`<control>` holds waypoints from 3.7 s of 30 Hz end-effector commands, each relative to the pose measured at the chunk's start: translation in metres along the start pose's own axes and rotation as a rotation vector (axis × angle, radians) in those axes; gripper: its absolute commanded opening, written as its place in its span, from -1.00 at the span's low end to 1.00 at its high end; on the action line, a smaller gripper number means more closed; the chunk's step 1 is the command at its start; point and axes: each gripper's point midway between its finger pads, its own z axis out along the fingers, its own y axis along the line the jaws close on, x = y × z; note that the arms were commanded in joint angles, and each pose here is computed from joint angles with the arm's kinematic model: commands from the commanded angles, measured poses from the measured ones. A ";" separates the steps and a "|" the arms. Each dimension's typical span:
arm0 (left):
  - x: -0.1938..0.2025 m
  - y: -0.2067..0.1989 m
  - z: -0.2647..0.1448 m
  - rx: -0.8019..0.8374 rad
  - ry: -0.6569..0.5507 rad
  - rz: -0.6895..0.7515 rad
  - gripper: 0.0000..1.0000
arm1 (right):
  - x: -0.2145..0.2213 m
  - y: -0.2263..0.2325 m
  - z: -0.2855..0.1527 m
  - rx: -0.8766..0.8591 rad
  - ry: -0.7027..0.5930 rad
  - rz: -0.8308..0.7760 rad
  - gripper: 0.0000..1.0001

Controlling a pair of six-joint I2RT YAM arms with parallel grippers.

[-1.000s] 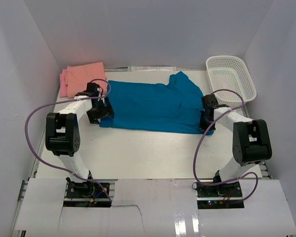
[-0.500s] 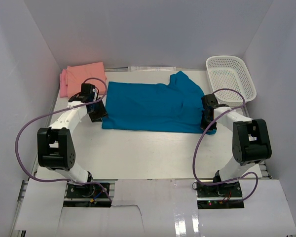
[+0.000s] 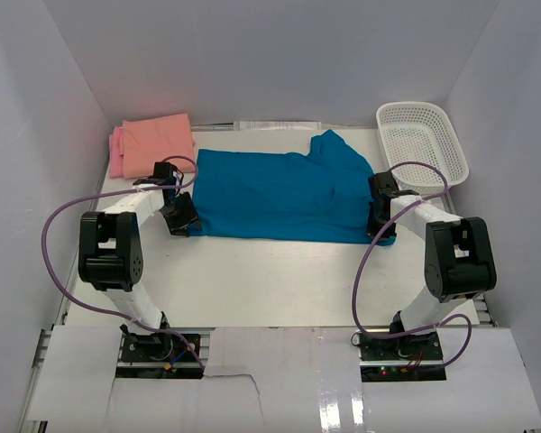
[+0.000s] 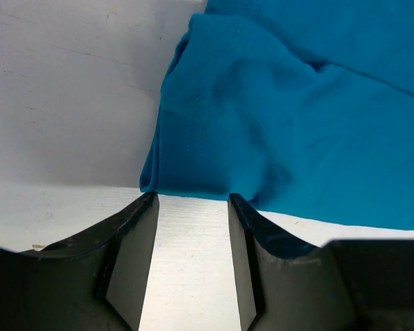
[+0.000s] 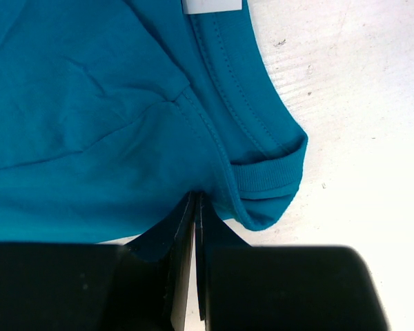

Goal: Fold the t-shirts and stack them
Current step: Fold the flattened tshirt in 1/3 of the way, then grap the side of the flattened tshirt furthest away from the robot with both arms

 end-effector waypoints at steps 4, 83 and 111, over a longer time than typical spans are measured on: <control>-0.010 0.000 0.001 -0.004 -0.030 0.015 0.11 | 0.020 -0.009 0.009 0.033 0.071 -0.018 -0.85; -0.215 -0.124 -0.027 0.113 -0.362 -0.011 0.96 | -0.286 0.151 -0.067 -0.344 -0.425 -0.092 0.19; -0.213 -0.129 0.033 0.153 -0.335 0.036 0.96 | -0.270 0.167 0.036 -0.663 -0.337 -0.009 0.50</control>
